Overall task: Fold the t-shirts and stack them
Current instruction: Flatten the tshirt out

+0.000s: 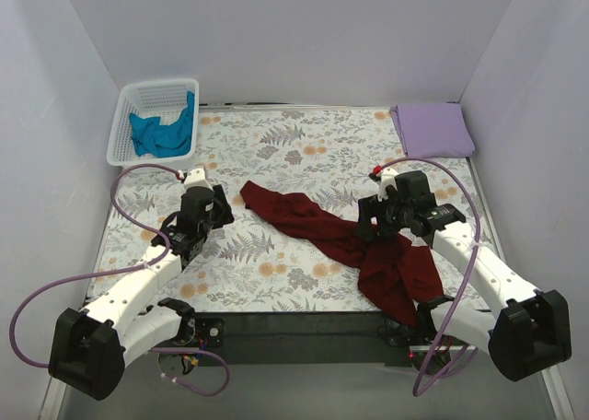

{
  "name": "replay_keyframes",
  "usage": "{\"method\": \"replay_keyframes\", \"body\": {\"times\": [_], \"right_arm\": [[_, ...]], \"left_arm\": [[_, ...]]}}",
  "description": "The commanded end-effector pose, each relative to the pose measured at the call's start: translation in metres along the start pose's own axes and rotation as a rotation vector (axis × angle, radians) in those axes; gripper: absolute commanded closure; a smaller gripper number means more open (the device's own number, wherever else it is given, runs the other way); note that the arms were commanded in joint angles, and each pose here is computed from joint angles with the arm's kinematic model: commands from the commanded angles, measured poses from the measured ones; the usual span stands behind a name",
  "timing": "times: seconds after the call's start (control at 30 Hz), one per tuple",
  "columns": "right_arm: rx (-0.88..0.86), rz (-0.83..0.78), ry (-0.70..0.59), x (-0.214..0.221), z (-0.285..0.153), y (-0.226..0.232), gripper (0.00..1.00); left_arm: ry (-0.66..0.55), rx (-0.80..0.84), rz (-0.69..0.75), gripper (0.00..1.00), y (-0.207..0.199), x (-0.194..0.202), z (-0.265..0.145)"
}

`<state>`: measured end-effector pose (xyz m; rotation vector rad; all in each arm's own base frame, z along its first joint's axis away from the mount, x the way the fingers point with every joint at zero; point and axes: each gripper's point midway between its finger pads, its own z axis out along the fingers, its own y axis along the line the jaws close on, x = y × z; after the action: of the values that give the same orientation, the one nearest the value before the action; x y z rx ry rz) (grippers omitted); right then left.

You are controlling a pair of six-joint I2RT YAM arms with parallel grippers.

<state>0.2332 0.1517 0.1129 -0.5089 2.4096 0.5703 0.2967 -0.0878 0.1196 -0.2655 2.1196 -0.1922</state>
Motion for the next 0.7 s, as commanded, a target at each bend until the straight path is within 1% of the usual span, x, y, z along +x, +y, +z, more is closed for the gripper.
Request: {"method": "replay_keyframes", "body": {"times": [0.0,0.03,0.07,0.1,0.13,0.2,0.23,0.3,0.33,0.4,0.47,0.5,0.53,0.6,0.63,0.67], "right_arm": [[0.010,-0.030,-0.023,-0.006,0.003,-0.002,0.22],[0.016,-0.028,-0.017,-0.004,0.004,-0.004,0.26],[0.018,-0.028,-0.015,-0.004,0.005,-0.005,0.33],[0.008,-0.034,-0.012,-0.003,0.006,-0.003,0.59],[-0.007,-0.036,-0.014,-0.005,0.005,0.000,0.74],[-0.069,-0.040,-0.029,-0.011,-0.003,0.017,0.98],[-0.093,-0.036,-0.015,-0.008,-0.007,0.024,0.99],[-0.215,-0.034,-0.004,-0.004,-0.019,0.055,0.99],[-0.271,-0.026,0.022,0.004,-0.024,0.067,0.99],[-0.462,-0.022,0.084,0.024,-0.039,0.111,0.99],[-0.580,-0.005,0.182,0.056,-0.049,0.137,0.99],[-0.637,-0.037,0.249,0.077,-0.055,0.154,0.99],[-0.647,-0.001,0.323,0.097,-0.057,0.159,0.99],[-0.658,-0.023,0.446,0.130,-0.063,0.171,0.97],[-0.617,-0.029,0.477,0.139,-0.060,0.169,0.89],[-0.589,-0.046,0.514,0.147,-0.058,0.168,0.67]], "left_arm": [[-0.049,0.002,-0.001,0.49,-0.003,-0.019,-0.004],[-0.047,-0.001,0.001,0.49,-0.002,-0.019,-0.004],[-0.046,0.000,0.004,0.49,-0.003,-0.019,-0.004],[-0.045,0.000,0.003,0.49,-0.003,-0.018,-0.003],[-0.046,0.000,0.004,0.49,-0.003,-0.019,-0.004],[-0.045,-0.002,0.004,0.50,-0.002,-0.019,-0.003],[-0.048,-0.001,0.003,0.50,-0.002,-0.019,-0.004],[-0.051,-0.004,0.001,0.50,-0.002,-0.019,-0.005],[-0.055,-0.005,0.002,0.50,-0.001,-0.020,-0.005],[-0.057,-0.008,0.000,0.50,-0.001,-0.020,-0.005],[-0.059,-0.013,-0.001,0.50,0.000,-0.021,-0.005],[-0.058,-0.014,0.001,0.50,0.000,-0.021,-0.005],[-0.055,-0.014,0.003,0.50,0.000,-0.020,-0.004],[-0.052,-0.016,0.004,0.50,0.000,-0.019,-0.004],[-0.050,-0.011,0.004,0.50,0.000,-0.019,-0.004],[-0.047,-0.009,0.003,0.50,-0.001,-0.018,-0.004]]}}
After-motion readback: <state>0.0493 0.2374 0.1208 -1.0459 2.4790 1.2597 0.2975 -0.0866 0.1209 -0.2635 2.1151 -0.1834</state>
